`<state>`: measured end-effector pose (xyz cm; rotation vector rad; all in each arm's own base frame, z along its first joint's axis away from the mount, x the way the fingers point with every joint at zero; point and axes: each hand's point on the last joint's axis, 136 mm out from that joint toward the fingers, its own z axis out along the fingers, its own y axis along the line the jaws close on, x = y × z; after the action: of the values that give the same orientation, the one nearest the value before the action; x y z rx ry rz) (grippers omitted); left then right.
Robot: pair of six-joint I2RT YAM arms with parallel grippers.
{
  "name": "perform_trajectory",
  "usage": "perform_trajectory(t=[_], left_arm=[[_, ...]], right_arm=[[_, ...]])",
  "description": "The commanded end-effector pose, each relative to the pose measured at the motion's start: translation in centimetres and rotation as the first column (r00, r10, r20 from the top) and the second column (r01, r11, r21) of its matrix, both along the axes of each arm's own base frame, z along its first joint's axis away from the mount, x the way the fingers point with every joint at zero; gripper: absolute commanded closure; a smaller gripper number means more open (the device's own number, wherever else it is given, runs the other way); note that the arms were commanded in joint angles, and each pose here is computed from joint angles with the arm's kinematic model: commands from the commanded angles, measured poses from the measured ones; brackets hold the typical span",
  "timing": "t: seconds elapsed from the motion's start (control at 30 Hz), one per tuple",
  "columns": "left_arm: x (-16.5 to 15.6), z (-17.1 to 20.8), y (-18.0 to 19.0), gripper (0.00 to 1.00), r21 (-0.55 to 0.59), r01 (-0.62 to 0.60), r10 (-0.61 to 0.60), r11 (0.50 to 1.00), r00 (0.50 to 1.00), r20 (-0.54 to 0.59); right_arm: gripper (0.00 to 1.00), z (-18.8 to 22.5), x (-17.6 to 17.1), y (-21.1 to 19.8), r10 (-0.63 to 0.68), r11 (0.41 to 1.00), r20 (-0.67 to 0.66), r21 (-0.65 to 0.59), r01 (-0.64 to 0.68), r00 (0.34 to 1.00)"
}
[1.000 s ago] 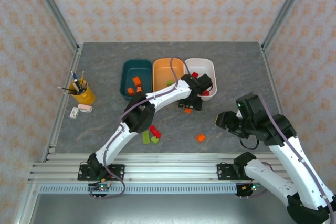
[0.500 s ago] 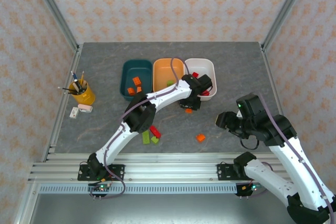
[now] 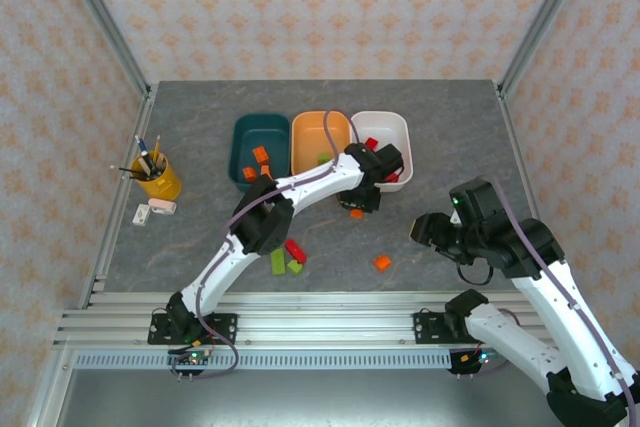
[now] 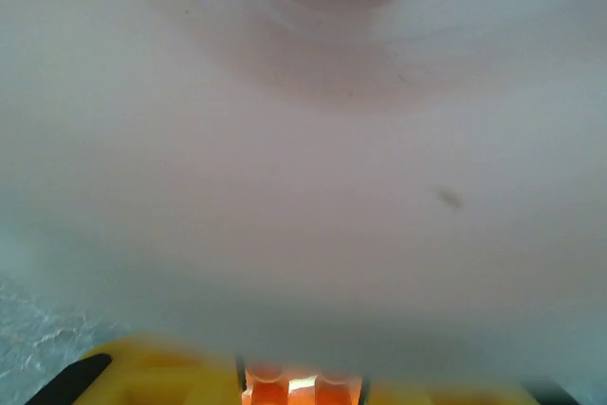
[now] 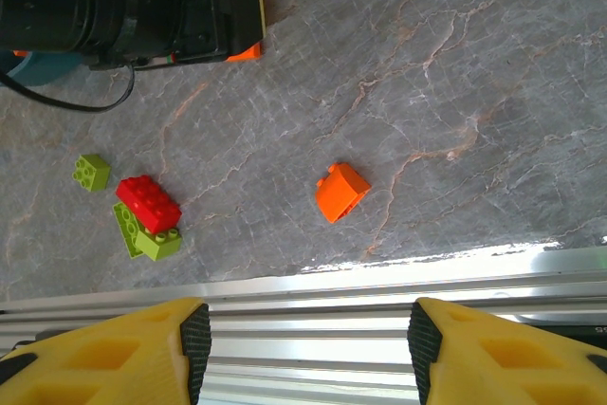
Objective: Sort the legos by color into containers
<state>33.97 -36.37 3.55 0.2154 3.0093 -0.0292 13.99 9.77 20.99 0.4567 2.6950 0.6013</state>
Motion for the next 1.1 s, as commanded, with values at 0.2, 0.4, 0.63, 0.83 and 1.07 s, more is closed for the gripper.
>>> perform_trajectory(t=[0.2,0.4,0.63,0.83,1.07], left_arm=[[-0.8,3.9,0.8,0.69,-0.010,0.000,0.001,1.000,0.999,0.052],[-0.9,5.4,1.0,0.69,-0.020,-0.003,0.005,1.000,0.997,0.077],[-0.4,8.9,3.3,0.69,-0.025,-0.033,0.036,0.999,0.991,0.130],[0.9,11.7,7.5,0.69,-0.029,-0.095,0.098,0.995,0.981,0.165],[4.3,13.3,15.4,0.69,-0.026,-0.229,0.230,0.973,0.954,0.192]], right_arm=[[0.41,-0.4,0.2,0.1,0.005,1.000,-0.005,-0.007,-0.005,1.000],[0.41,-0.5,0.0,0.1,0.014,1.000,-0.009,-0.010,-0.014,1.000],[0.41,0.0,0.6,1.2,0.060,0.998,0.017,0.028,-0.061,0.998],[0.41,0.4,2.2,2.8,0.100,0.994,0.024,0.049,-0.101,0.995],[0.41,0.8,4.5,4.8,0.139,0.988,0.030,0.071,-0.140,0.990]])
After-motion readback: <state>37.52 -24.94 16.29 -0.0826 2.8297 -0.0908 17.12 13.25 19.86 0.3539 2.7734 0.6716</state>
